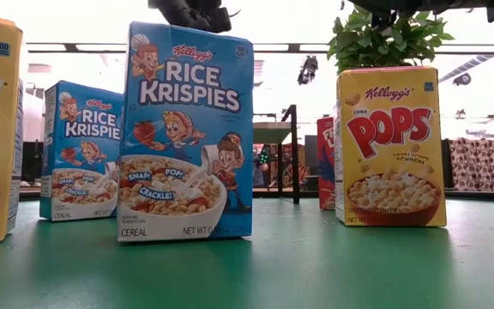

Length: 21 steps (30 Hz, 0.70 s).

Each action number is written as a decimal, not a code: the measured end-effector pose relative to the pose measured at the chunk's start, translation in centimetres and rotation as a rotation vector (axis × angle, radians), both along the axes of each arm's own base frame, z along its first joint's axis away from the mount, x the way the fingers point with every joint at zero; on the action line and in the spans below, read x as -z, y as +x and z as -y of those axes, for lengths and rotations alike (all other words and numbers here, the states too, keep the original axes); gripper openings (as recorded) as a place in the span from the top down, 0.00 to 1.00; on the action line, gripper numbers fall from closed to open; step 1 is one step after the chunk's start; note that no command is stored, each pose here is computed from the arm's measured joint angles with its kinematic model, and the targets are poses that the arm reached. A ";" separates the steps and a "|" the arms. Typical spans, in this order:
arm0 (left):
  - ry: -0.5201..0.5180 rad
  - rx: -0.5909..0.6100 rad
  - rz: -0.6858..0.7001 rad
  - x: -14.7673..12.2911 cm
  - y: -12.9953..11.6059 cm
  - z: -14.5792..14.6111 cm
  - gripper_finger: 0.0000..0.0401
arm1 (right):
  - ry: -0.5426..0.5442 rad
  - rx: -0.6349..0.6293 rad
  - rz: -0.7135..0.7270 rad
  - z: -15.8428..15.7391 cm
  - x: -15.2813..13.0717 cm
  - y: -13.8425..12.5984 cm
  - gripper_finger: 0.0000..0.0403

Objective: Stack cereal on shelf
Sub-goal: Adjust the red cereal on the shelf

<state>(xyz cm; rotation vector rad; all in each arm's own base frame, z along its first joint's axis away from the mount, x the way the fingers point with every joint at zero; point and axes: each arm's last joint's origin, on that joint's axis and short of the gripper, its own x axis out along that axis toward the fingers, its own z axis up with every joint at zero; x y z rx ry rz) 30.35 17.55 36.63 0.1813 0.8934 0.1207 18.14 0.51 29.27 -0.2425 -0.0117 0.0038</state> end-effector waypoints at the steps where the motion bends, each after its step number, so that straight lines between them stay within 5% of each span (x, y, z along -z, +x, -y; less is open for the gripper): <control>1: 0.001 0.004 -0.004 0.1 0.1 0.0 0.32 | 0.000 0.000 -0.001 0.0 0.0 0.0 0.98; 21: 0.062 0.026 0.058 0.0 1.0 -0.6 0.51 | -0.020 -0.031 -0.044 -0.5 0.1 -1.2 0.98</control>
